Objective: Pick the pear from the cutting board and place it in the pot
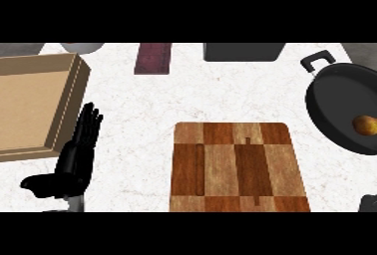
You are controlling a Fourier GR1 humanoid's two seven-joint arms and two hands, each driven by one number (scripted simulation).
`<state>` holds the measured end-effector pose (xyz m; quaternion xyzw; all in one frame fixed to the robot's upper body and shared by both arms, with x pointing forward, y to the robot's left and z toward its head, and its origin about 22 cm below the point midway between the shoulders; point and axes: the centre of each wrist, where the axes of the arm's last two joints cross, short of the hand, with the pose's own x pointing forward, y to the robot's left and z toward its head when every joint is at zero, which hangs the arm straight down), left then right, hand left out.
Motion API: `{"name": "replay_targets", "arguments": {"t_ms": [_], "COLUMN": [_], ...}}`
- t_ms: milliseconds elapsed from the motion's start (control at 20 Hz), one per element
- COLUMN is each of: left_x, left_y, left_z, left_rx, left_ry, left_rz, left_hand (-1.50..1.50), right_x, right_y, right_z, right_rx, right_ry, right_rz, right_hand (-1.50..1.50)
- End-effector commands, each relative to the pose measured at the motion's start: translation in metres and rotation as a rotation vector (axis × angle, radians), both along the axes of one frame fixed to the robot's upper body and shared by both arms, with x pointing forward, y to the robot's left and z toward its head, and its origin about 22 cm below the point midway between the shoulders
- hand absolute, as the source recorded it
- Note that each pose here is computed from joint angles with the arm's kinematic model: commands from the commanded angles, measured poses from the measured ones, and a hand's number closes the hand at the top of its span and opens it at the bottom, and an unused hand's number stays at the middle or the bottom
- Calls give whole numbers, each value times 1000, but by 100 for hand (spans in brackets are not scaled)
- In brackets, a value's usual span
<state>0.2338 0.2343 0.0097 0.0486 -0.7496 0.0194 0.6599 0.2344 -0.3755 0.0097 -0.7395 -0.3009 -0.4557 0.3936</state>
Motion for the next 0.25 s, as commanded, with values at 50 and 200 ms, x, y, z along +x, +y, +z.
{"name": "replay_targets", "arguments": {"t_ms": [50,200], "left_x": [2,6], "left_y": [7,-24], "left_z": [-5,7], "left_rx": [15,10], "left_ry": [-6,-6], "left_rz": [17,-4], "left_hand": [0,0], "right_x": [-29,-49], "right_y": [-5,-3], "right_z": [-10,2], "right_rx": [-53,-38], "right_ry": [-78,-97], "right_rz": [-87,-101], "right_hand": [-150,-150]}}
